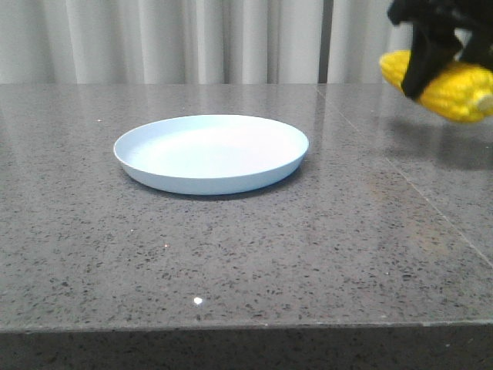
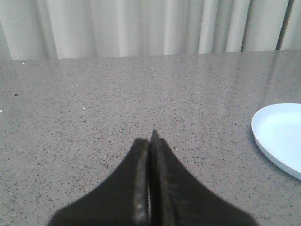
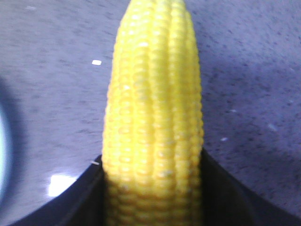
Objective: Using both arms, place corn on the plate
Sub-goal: 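Carry the corn over the plate and lower it onto the plate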
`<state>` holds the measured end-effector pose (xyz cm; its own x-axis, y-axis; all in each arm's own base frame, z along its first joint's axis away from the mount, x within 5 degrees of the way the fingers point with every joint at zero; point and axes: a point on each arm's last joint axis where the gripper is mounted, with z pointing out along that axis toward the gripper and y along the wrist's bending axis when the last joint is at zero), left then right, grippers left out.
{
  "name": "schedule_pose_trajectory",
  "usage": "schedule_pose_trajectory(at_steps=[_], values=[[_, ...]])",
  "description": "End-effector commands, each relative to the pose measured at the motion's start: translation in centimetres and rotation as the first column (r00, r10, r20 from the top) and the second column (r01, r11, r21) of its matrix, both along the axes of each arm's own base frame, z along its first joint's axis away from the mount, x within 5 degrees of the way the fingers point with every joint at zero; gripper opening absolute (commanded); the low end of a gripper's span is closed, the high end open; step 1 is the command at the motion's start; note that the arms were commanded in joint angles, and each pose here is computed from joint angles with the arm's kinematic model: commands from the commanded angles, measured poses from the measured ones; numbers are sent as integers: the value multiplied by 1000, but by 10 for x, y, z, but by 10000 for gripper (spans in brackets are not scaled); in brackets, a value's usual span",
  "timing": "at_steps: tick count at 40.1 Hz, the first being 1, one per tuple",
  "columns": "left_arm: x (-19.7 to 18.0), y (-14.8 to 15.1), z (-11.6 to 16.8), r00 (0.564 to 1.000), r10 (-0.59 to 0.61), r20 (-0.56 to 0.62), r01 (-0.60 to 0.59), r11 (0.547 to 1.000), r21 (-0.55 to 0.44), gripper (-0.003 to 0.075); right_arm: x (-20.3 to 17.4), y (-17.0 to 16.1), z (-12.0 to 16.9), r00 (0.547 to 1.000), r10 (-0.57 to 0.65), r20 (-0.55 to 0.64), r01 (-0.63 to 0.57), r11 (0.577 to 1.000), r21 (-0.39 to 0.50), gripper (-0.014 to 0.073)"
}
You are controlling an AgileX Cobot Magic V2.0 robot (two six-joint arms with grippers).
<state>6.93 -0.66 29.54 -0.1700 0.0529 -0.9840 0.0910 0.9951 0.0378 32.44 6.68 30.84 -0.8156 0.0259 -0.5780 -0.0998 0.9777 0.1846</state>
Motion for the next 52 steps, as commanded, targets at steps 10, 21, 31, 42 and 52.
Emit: schedule_pose_trajectory(at_steps=[10, 21, 31, 42, 52], values=[[0, 0, 16, 995, -1, 101, 2, 1000, -11, -20, -18, 80, 64, 989, 48, 138, -58, 996, 69, 122], [0, 0, 16, 995, -1, 101, 2, 1000, -11, -20, -15, 176, 39, 990, 120, 73, -125, 990, 67, 122], [0, 0, 16, 995, -1, 101, 2, 1000, -11, -20, -6, 201, 10, 993, 119, 2, -119, 991, 53, 123], [0, 0, 16, 995, -1, 101, 2, 1000, -11, -20, -3, 205, -3, 994, 99, -48, -96, 994, 52, 307], [0, 0, 16, 995, -1, 101, 2, 1000, -11, -20, -6, 203, 12, 995, 91, -44, -87, 992, 89, 568]])
